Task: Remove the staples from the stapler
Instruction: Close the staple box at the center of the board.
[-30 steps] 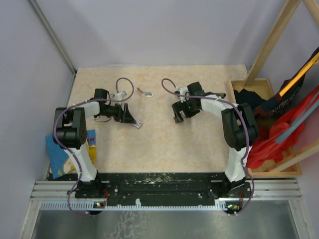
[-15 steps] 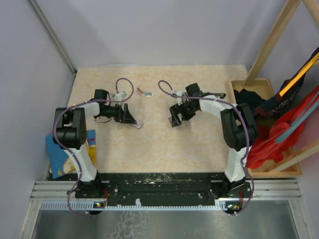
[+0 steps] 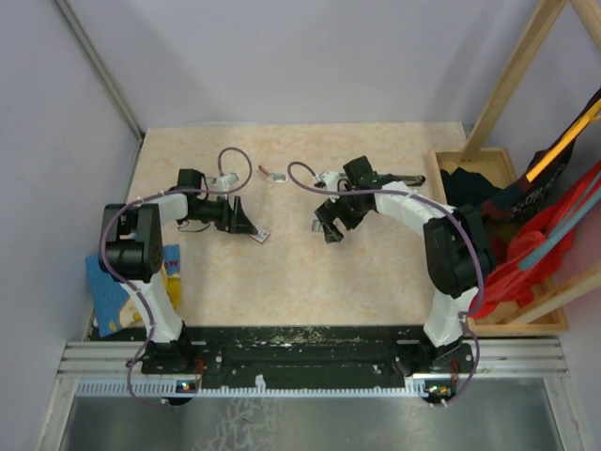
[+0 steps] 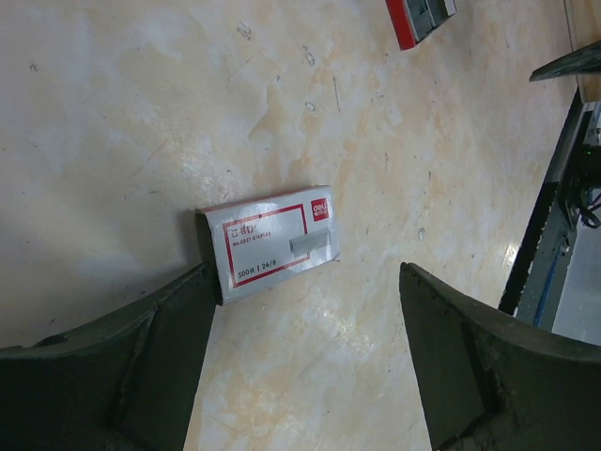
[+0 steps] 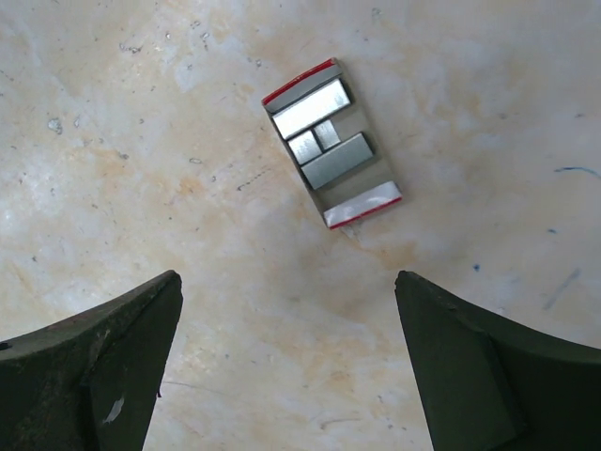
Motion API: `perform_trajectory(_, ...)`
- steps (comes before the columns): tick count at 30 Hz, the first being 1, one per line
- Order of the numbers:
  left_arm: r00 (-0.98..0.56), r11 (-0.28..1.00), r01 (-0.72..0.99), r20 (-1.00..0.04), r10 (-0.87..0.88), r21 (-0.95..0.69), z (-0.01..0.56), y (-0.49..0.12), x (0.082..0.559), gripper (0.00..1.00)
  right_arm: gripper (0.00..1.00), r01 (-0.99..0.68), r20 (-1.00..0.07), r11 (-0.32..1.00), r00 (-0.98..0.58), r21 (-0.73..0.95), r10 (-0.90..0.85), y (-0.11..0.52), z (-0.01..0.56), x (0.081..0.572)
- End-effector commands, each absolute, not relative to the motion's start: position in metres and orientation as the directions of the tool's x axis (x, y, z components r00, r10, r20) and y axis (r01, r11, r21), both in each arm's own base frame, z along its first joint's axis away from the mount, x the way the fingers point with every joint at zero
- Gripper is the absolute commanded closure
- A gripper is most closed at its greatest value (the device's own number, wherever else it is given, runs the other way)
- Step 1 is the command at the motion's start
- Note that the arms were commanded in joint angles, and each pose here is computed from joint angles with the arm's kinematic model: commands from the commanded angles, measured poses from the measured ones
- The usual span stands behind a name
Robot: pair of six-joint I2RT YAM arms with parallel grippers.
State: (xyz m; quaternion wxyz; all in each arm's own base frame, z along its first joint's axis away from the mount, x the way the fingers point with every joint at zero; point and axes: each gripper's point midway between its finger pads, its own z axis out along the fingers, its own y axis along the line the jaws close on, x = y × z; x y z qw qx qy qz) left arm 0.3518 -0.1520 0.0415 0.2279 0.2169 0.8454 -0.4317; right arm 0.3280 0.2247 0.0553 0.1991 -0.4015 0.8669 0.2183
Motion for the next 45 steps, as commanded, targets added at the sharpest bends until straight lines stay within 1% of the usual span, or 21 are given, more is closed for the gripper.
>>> perform_trajectory(1, -0.836, 0.568, 0.526, -0.509, 0.206, -0.633, 0.026, -0.148, 0.335, 0.15, 0.04, -0.821, -0.598, 0.569, -0.483, 0.055, -0.639, 0.214, 0.096, 0.346)
perform_trajectory(5, -0.835, 0.558, 0.527, -0.51, 0.204, -0.641, 0.028, -0.149, 0.334, 0.15, 0.03, -0.853, -0.62, 0.521, -0.395, -0.027, -0.678, 0.213, 0.104, 0.357)
perform_trajectory(12, -0.84, 0.531, 0.524, -0.505, 0.196, -0.665, 0.029, -0.153, 0.328, 0.15, 0.04, -0.925, -0.646, 0.363, -0.211, -0.11, -0.733, 0.23, 0.099, 0.371)
perform_trajectory(18, -0.834, 0.505, 0.54, -0.51, 0.212, -0.674, 0.03, -0.154, 0.325, 0.15, 0.07, -0.962, -0.624, 0.256, -0.144, -0.093, -0.768, 0.25, 0.084, 0.372)
perform_trajectory(26, -0.827, 0.469, 0.552, -0.524, 0.205, -0.689, 0.034, -0.158, 0.324, 0.15, 0.08, -0.986, -0.6, 0.142, -0.064, -0.084, -0.797, 0.258, 0.065, 0.374)
perform_trajectory(29, -0.826, 0.464, 0.553, -0.528, 0.198, -0.692, 0.034, -0.159, 0.323, 0.15, 0.1, -0.989, -0.59, 0.127, -0.058, -0.077, -0.806, 0.259, 0.057, 0.376)
perform_trajectory(45, -0.826, 0.482, 0.548, -0.534, 0.183, -0.683, 0.037, -0.158, 0.325, 0.15, 0.22, -0.985, -0.575, 0.145, -0.067, -0.09, -0.815, 0.26, 0.037, 0.384)
